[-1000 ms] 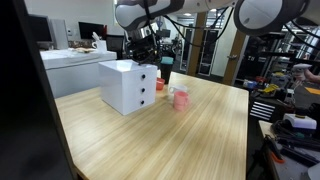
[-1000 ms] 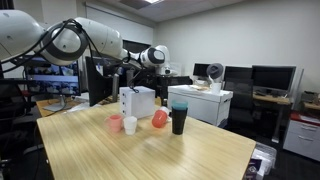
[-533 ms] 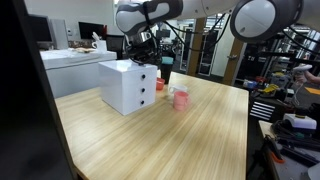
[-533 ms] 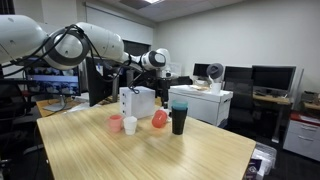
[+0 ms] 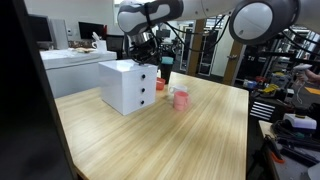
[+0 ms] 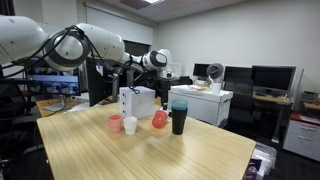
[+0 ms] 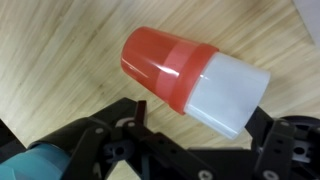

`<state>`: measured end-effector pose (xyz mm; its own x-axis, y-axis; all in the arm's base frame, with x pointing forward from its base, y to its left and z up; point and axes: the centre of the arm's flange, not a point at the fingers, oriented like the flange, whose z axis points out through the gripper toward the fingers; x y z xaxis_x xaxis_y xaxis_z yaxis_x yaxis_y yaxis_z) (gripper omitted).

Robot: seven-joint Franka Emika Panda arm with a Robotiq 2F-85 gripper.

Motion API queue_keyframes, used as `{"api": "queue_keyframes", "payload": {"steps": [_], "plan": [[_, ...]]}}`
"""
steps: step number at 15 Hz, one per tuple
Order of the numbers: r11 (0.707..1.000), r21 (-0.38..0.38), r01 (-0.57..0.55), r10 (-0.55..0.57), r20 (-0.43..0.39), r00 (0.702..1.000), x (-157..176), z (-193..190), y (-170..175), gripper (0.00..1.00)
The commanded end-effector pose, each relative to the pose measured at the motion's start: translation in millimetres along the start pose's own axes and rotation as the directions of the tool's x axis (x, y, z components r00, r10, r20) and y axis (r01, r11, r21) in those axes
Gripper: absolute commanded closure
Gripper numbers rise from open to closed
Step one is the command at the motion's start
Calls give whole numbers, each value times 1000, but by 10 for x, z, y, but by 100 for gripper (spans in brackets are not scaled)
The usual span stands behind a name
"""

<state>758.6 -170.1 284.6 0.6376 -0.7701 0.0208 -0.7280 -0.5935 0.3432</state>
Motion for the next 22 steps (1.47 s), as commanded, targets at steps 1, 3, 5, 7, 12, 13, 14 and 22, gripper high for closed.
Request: {"api": "queue_keyframes", "payload": {"steps": [1, 3, 5, 7, 12, 13, 14, 22], "plan": [[1000, -22, -10, 11, 21, 1000, 162, -77, -62, 22], [1000, -28, -6, 7, 22, 1000, 145, -100, -64, 42], [999, -35, -2, 3, 20, 1000, 135, -116, -68, 57], [999, -37, -1, 2, 16, 1000, 128, -131, -72, 70], [999, -46, -6, 6, -1, 1000, 138, -179, -49, 92], [999, -51, -10, 10, -5, 1000, 143, -195, -32, 92], [998, -56, -12, 12, -5, 1000, 145, -205, -19, 91], [1000, -10, -21, 21, -60, 998, 6, -450, 104, 92]]}}
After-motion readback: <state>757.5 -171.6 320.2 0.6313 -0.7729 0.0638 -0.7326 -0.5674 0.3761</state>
